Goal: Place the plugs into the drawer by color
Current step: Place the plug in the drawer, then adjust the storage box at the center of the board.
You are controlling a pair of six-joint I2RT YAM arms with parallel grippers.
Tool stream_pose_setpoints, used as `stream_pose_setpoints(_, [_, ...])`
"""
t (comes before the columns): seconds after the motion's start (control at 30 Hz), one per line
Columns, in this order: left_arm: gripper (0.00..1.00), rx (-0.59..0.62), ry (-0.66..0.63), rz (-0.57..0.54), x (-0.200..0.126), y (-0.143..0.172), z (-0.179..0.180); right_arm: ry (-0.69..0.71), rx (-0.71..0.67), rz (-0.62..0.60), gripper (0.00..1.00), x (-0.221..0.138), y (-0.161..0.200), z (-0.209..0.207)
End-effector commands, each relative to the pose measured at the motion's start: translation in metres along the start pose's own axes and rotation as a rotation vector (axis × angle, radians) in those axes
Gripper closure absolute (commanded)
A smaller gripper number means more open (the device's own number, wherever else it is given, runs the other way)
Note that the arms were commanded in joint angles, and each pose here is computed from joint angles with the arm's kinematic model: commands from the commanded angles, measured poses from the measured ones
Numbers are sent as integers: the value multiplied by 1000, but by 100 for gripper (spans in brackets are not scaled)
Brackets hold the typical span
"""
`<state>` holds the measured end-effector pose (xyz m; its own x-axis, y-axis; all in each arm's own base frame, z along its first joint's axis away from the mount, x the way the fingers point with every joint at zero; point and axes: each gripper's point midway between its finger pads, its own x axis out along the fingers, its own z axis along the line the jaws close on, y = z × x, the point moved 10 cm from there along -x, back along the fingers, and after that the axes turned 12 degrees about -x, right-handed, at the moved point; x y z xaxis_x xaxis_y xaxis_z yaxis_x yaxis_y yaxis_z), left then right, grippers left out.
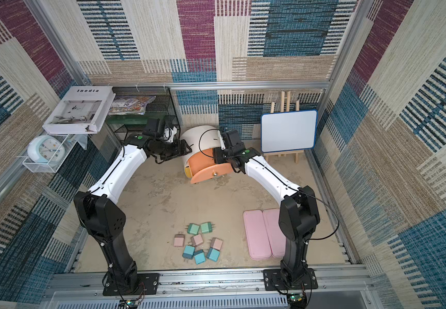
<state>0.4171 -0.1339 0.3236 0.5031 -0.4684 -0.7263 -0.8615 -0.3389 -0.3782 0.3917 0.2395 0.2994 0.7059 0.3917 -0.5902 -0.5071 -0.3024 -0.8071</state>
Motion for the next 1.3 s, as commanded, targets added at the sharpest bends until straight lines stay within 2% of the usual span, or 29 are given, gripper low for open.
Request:
stream_pose_setpoints(0.0, [19,9,-5,1,-4,1,0,-8,-5,-49,30,-9,-13,1])
stream_pose_setpoints(0.3, [20,18,-6,-10,-7,-1,1,-106,-26,-142,25,-55,-38,8])
stream_pose_setpoints(0.5, [20,20,7,-25,-13,-3,0,-158,-30,-158,21,-69,-27,5])
stream_pose_setpoints(0.7, [20,-6,1,-58,-22,-5,-2,-271,44,-199,20,-61,-28,-23])
stream_pose_setpoints(0.83, [20,-27,9,-53,-21,-4,-2,-428,73,-240,8,-49,-32,-48])
stream_pose_setpoints(0.93, [19,-24,33,-33,-17,-6,-3,-487,73,-257,2,-40,-35,-63])
stream_pose_setpoints(1.1, [20,-45,77,1,-6,-12,-7,-545,103,-245,2,-16,-32,-83])
stream_pose_setpoints(1.27, [20,-39,116,29,5,-18,-10,-606,131,-214,2,10,-26,-84])
